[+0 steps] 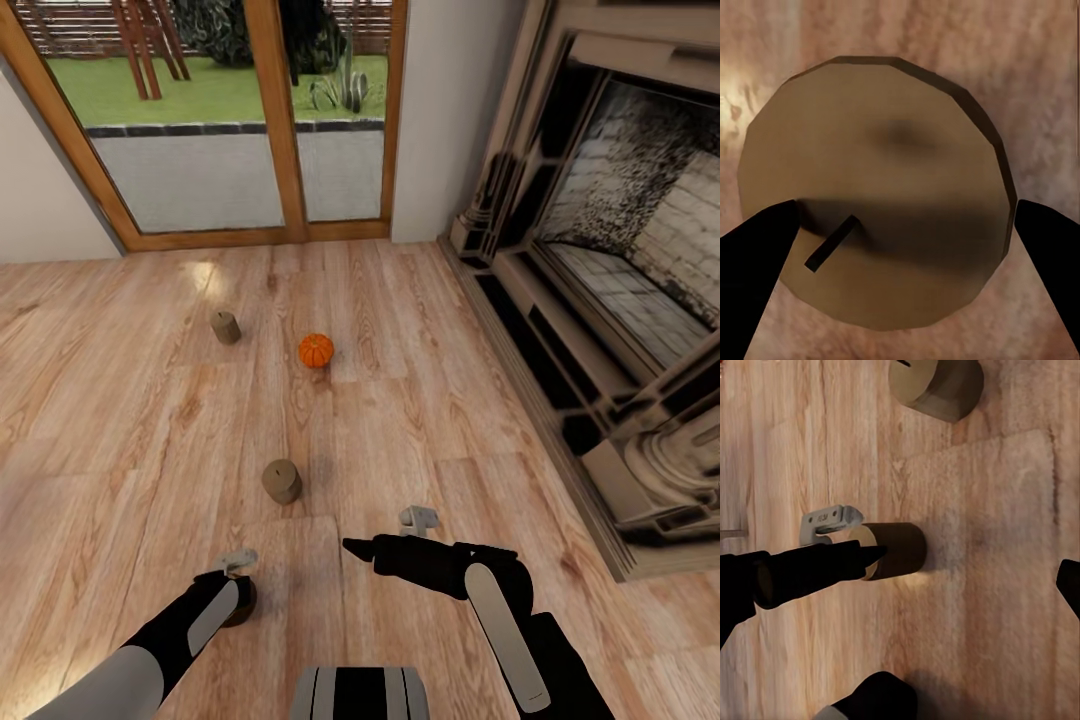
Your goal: Place each of the two pumpkins and all three candles from the living room inside a cabinet in the living room (use any cabinet), then make sure every cabinet is closed, and position the cauldron so it is next to a table in the living room.
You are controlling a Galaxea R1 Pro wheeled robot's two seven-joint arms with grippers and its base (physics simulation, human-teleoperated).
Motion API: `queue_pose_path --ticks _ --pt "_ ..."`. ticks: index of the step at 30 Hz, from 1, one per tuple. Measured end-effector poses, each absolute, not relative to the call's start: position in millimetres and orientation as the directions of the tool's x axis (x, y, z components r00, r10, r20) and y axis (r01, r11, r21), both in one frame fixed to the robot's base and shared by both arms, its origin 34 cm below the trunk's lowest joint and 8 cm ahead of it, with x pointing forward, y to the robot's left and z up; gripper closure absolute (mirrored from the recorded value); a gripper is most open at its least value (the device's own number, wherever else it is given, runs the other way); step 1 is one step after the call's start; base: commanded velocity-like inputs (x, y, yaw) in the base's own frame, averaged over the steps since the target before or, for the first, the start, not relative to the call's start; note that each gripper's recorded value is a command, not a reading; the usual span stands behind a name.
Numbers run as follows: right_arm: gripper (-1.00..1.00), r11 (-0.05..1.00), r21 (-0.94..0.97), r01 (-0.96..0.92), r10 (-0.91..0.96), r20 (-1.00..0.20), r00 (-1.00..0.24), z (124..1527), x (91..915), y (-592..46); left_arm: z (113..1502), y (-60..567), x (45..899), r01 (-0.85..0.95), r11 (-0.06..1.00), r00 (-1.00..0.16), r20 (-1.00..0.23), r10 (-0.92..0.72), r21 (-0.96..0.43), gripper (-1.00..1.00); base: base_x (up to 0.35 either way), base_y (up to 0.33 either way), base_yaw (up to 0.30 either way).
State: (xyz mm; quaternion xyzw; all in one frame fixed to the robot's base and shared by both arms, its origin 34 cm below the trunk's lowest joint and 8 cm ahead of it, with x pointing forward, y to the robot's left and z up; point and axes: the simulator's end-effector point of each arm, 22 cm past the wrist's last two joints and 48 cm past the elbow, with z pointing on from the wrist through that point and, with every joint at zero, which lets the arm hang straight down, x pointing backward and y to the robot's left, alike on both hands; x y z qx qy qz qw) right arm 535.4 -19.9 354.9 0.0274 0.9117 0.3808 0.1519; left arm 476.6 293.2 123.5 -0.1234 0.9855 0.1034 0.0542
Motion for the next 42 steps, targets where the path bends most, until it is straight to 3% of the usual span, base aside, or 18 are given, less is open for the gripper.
queue_pose_path --ticks 22,30,42 --pt "-1.0 0.722 0.684 -0.109 0.161 -0.319 -0.934 386.1 542.6 -22.0 173.1 286.6 528.4 -0.264 0.955 -0.945 -0.235 -0.228 0.134 1.0 0.0 0.0 0.0" --pt "-1.0 0.788 0.609 -0.089 0.151 -0.331 -0.931 379.4 543.6 -38.2 217.5 374.8 539.2 -0.431 0.895 -0.895 -0.182 -0.408 0.114 1.0 0.0 0.0 0.0" --pt "-1.0 0.872 0.486 -0.056 0.13 -0.34 -0.931 366.5 542.0 -61.4 313.6 388.0 574.1 -0.42 0.907 -0.866 -0.289 -0.408 -0.022 1.0 0.0 0.011 0.0"
